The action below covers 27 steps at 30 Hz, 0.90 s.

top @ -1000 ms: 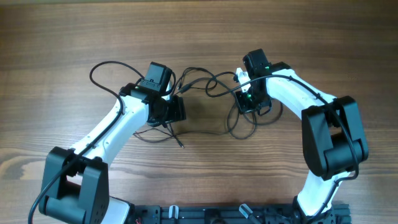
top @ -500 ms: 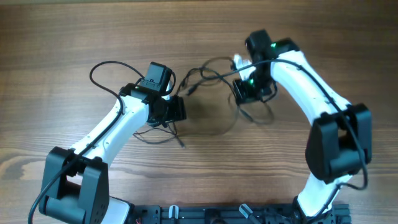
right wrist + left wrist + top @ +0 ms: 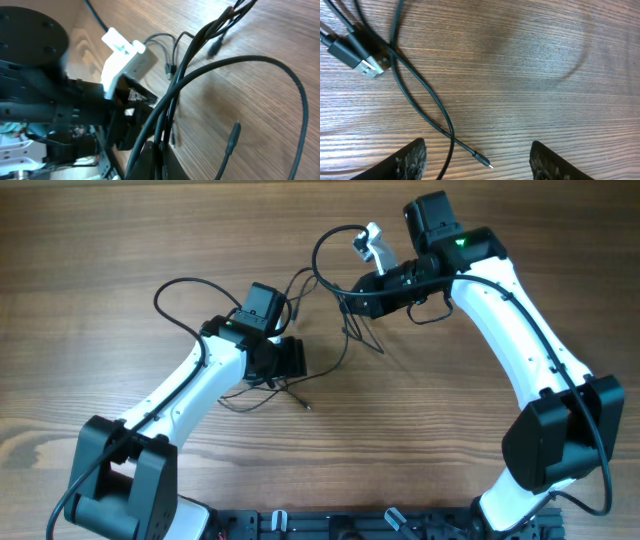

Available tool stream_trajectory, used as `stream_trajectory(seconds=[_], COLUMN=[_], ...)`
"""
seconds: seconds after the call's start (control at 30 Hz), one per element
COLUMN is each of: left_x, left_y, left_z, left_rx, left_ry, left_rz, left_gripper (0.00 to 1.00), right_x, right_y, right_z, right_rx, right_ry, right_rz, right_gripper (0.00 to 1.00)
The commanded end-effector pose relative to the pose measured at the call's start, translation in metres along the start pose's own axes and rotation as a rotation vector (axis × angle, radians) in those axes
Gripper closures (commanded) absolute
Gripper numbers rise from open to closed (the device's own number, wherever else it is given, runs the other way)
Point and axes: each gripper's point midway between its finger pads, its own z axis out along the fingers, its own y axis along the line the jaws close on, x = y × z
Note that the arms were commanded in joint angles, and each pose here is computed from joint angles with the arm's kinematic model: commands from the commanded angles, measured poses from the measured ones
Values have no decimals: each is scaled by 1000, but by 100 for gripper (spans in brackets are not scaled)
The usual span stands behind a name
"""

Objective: Untangle cables
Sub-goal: 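Lift the right gripper's cable up and away from the left gripper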

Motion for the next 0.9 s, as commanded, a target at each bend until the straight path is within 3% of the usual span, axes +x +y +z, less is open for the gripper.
stream_trajectory(seconds=[0.0,0.07,0.3,0.47,0.6,0.67,0.87], left_x=[-1,0,-8,-42,-41,-28,-17], left_y=[-1,-1,-8,-29,-54,-65,-81], left_z=[2,2,-4,-53,-83,-86,-86], left_rx=[-11,-6,31,138,263,329,392], left_ry=[-4,-1,-30,-174,-227,-187,-156], left_rz=[10,10,71,79,176,273,335], left_gripper=[55,82,84,52,28,25,19], right_x=[-8,-8,-18,-18,-18,-18,-18], right_y=[24,24,23,23,22,19,19], right_z=[-9,-9,-10,-10,-10,-10,-10], right_rx=[-77,-77,-73,-72,-66,-52,-48], right_ry=[-36,-37,-66,-67,-66,-66,-65], right_rz=[-54,-53,8,11,13,26,39], right_gripper=[96,96,96,96,96,96,96])
